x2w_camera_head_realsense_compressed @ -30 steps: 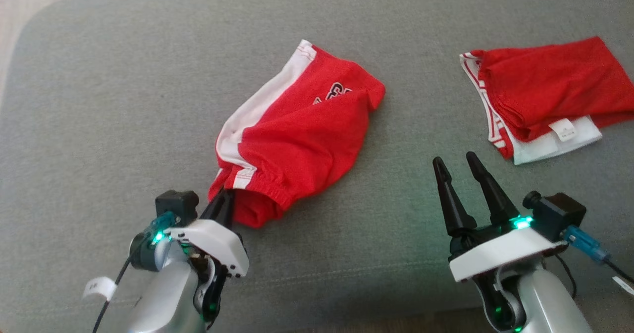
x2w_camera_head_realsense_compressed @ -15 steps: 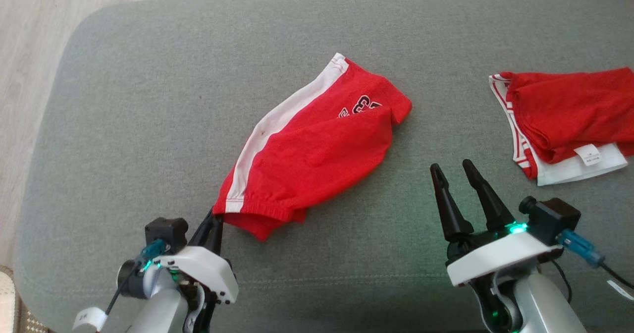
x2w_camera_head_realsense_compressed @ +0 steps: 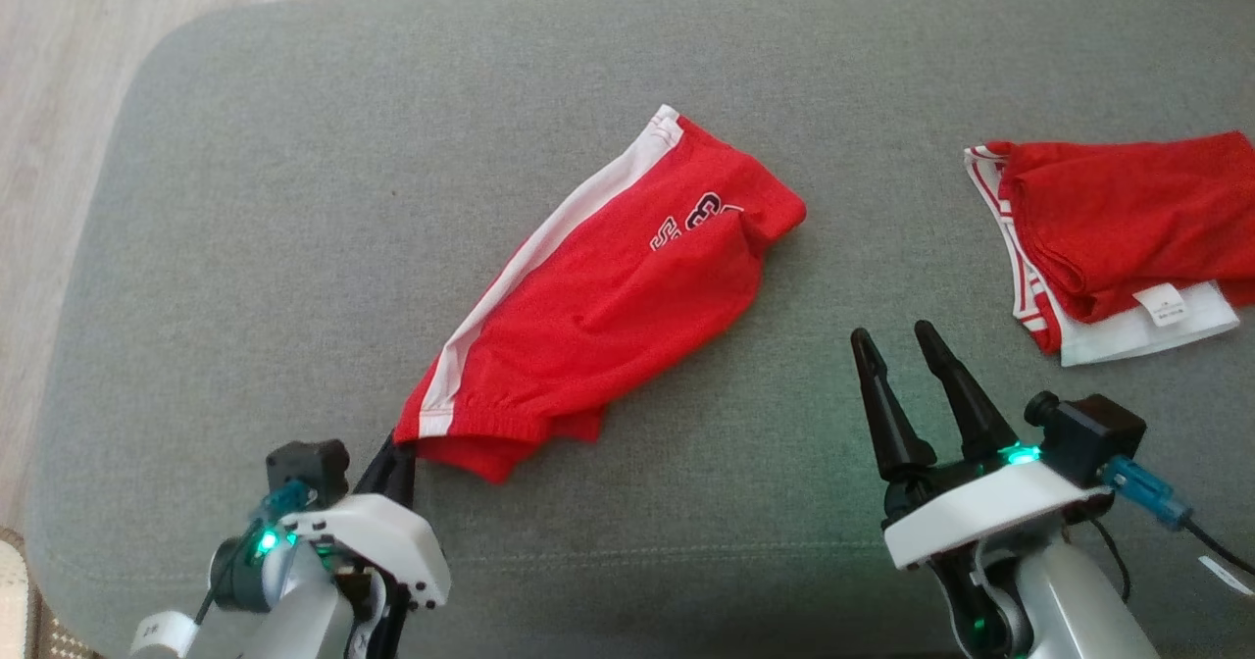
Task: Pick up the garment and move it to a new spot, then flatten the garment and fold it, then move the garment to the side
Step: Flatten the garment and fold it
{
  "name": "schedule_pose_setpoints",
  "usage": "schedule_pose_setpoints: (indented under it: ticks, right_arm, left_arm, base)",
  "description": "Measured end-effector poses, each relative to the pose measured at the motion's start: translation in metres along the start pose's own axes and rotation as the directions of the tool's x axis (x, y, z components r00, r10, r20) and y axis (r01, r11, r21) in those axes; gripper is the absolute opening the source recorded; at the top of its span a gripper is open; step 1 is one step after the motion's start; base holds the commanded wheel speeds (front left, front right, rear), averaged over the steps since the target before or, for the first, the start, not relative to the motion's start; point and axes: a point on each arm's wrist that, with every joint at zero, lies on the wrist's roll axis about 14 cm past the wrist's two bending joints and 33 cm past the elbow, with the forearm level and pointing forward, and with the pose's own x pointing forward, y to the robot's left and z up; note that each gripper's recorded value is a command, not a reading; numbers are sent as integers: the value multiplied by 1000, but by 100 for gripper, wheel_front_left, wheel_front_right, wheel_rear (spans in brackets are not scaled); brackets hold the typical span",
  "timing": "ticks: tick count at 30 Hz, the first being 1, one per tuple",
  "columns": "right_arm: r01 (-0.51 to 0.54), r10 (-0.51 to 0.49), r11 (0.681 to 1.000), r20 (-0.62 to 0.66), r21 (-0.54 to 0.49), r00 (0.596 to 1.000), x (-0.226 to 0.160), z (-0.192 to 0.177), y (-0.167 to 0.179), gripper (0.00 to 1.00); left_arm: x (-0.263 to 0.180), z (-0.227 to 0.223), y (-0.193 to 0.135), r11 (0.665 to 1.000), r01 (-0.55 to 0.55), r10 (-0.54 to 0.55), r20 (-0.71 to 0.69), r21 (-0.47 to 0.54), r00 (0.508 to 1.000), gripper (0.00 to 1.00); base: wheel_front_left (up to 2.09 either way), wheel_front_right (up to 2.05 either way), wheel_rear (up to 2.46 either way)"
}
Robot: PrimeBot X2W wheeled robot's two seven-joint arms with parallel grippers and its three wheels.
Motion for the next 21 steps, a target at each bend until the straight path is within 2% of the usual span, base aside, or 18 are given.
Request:
schedule_pose_setpoints:
  ticks: [1, 2, 6, 10, 15, 21]
  right_arm:
    - [-2, 2, 1000, 0, 0, 1000, 0, 0, 1, 100]
    - [-4, 4, 1000, 1, -1, 1000, 0, 1, 1, 100]
    - [-13, 13, 1000, 10, -3, 1000, -1, 4, 5, 100]
    - [-25, 25, 1000, 28, -4, 999, -2, 10, 9, 100]
    - [-41, 41, 999, 50, -2, 998, -3, 17, 16, 100]
    - [-70, 70, 998, 99, -9, 993, -3, 32, 26, 100]
  left_arm:
    - [-1, -1, 1, 1000, -3, 3, -5, 0, 1000, 56]
    - [-1, 0, 2, 1000, -7, 7, -1, -2, 1000, 100]
    - [-3, 13, 4, 999, -19, 20, 45, -28, 999, 100]
    - [-5, 49, 4, 997, -16, 28, 168, -74, 985, 100]
    - [-22, 97, 4, 990, 2, 47, 338, -144, 940, 100]
    - [-52, 126, 4, 984, 12, 73, 459, -180, 885, 100]
  base:
    - [0, 0, 0]
    - [0, 0, 0]
    - [0, 0, 0]
    - [0, 0, 0]
    - [0, 0, 0]
    - [0, 0, 0]
